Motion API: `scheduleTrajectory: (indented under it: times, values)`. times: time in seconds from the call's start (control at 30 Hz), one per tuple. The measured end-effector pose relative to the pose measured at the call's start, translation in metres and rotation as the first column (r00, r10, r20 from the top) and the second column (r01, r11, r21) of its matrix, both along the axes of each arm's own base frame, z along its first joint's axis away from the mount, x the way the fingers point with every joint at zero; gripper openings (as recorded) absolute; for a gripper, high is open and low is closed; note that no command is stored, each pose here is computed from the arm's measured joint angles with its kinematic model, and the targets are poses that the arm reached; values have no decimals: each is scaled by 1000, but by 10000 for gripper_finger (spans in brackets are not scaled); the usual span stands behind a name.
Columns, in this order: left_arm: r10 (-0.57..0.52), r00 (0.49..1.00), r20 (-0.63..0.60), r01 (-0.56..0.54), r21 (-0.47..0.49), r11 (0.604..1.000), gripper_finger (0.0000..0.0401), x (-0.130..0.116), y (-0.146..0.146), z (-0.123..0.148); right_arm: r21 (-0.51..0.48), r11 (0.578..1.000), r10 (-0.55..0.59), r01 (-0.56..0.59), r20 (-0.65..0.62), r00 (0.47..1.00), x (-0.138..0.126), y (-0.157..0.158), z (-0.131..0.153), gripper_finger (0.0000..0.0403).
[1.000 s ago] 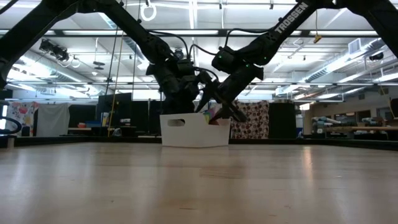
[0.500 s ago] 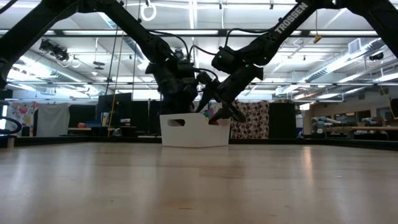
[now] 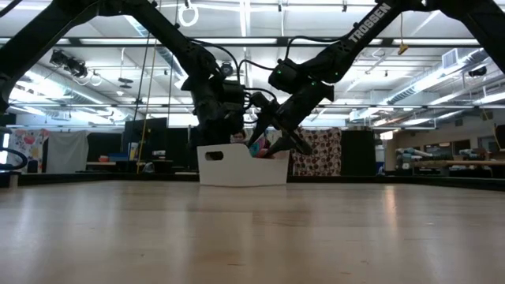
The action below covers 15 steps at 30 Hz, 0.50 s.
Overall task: Nest measuring cups in basket
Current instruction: Remove the stacked measuring cups from the white bin
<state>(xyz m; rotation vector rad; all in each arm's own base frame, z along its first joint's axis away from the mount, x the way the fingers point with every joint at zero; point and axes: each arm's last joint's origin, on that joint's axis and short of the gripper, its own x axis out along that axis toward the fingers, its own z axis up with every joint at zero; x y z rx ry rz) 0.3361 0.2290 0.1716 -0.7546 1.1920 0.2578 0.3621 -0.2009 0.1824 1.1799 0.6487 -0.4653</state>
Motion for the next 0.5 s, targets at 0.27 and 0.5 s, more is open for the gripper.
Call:
scheduleTrajectory:
  times: [0.27, 0.5]
  values:
    - [-35, 995, 94, 29, 56, 998, 116, 14, -3, 3, -30, 1000, 8, -9, -1, 1000, 0, -1, 0, 198]
    - [-78, 990, 113, 69, 87, 994, 116, 18, -2, -3, -52, 998, 33, -33, -9, 999, 0, 0, -1, 198]
